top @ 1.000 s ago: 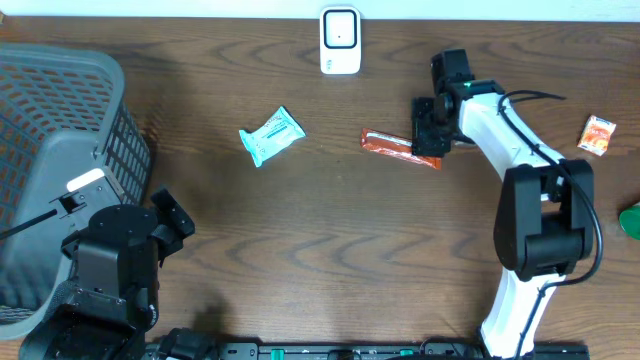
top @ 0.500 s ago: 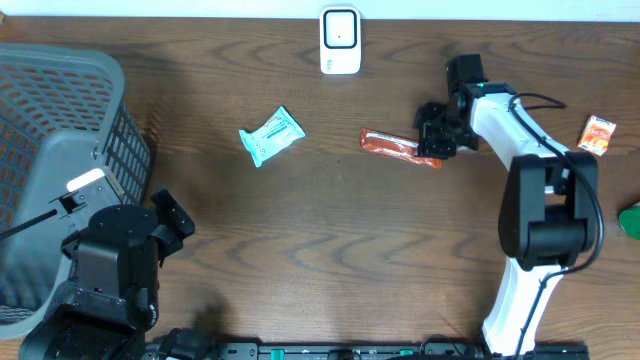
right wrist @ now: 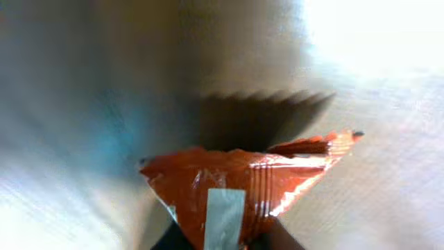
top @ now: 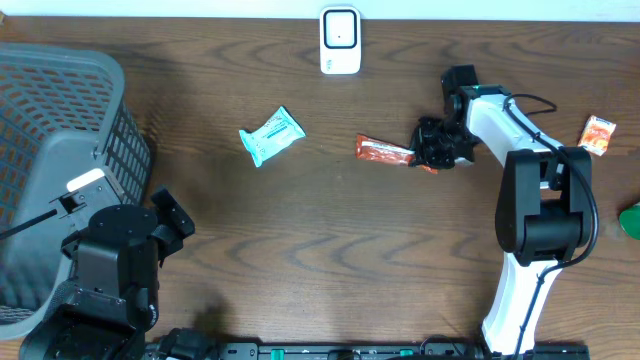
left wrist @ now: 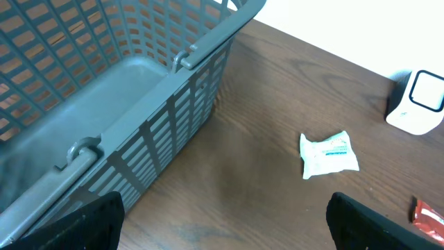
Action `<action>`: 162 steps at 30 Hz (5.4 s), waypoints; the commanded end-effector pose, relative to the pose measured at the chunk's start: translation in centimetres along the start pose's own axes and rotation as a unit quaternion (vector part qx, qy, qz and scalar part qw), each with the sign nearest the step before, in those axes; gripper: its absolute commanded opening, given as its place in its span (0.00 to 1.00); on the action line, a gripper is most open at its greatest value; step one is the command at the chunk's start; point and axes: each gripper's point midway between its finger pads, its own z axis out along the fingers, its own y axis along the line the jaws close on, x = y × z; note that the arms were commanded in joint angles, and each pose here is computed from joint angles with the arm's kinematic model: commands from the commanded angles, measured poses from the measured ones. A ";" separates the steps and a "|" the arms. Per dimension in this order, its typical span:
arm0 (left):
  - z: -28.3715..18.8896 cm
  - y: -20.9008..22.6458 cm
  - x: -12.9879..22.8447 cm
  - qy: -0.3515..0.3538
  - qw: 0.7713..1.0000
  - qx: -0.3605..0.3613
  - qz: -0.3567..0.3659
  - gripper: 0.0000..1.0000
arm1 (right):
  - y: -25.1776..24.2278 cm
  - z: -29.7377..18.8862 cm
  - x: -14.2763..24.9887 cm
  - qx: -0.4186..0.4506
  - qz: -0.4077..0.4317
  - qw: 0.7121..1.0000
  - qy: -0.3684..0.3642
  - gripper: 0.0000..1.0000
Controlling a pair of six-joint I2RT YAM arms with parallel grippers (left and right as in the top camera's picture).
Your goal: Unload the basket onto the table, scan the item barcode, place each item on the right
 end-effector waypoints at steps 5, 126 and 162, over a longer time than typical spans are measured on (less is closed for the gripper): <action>0.0 0.3 -0.1 -0.003 1.000 -0.007 -0.002 0.93 | 4.0 -1.0 -1.6 -0.062 -0.131 0.989 -0.030 0.02; 0.0 0.3 -0.1 -0.003 1.000 -0.007 -0.002 0.93 | 7.4 -10.0 19.2 -0.241 -0.769 0.593 0.002 0.86; 0.0 0.3 -0.1 -0.003 1.000 -0.007 -0.002 0.93 | 5.0 -6.0 26.2 -0.104 -0.671 0.712 -0.176 0.64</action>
